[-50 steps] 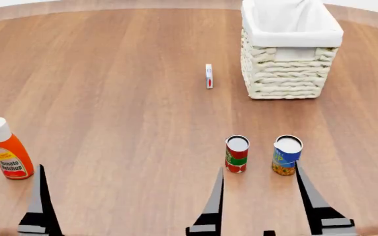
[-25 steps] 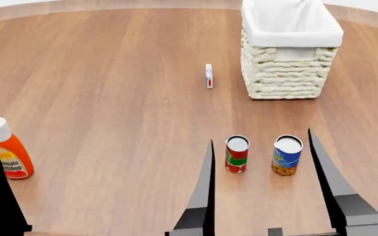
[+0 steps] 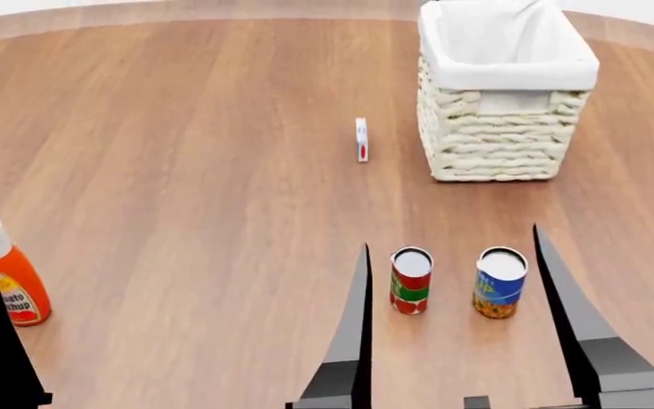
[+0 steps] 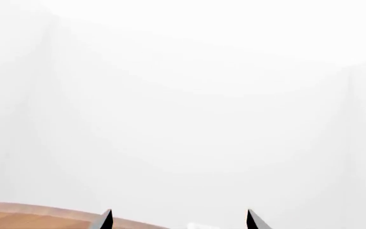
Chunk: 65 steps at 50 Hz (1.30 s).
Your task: Pick up the alphabet soup and the cream cheese box, and put them in the basket.
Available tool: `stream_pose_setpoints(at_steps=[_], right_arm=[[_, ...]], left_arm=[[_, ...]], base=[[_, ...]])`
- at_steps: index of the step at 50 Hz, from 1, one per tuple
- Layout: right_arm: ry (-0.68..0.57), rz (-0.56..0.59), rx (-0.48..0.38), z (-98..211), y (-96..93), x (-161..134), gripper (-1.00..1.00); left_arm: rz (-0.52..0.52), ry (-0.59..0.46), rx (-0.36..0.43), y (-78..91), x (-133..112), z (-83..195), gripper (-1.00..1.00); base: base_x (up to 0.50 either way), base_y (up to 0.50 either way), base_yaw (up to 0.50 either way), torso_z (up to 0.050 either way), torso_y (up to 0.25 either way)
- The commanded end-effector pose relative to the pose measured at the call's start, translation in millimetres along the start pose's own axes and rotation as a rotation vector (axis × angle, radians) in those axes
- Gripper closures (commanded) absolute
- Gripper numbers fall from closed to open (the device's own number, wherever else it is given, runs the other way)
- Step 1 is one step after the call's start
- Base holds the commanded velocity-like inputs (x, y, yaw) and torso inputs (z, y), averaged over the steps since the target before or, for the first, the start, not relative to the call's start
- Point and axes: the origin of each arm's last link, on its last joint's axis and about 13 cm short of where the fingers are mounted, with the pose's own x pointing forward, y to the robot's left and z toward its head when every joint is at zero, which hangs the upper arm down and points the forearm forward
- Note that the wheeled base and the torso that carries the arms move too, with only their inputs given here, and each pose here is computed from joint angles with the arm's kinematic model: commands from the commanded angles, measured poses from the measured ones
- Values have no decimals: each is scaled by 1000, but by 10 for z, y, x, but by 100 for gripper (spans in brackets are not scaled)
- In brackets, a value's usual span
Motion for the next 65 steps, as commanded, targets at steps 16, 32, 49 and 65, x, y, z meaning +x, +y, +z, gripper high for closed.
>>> stream_pose_setpoints(at_steps=[16,32,49,65], right_arm=[[19,6,9,-18,1,-10,-100],[25,6,21,-24,4,-15,-100],[30,2,23,-24,4,-25,-100],[32,3,28,-23,2,-22,-100]], left_arm=[[1,11,-1,-2,-22,-35,-100],[-2,15,-1,-6,-35,-60,-100],[-4,21,-1,-6,-53,-74,-100],[-4,20,4,-5,-49,-71,-100]], base=[[125,0,0,0,0],[153,0,0,0,0],[178,0,0,0,0],[213,0,0,0,0]])
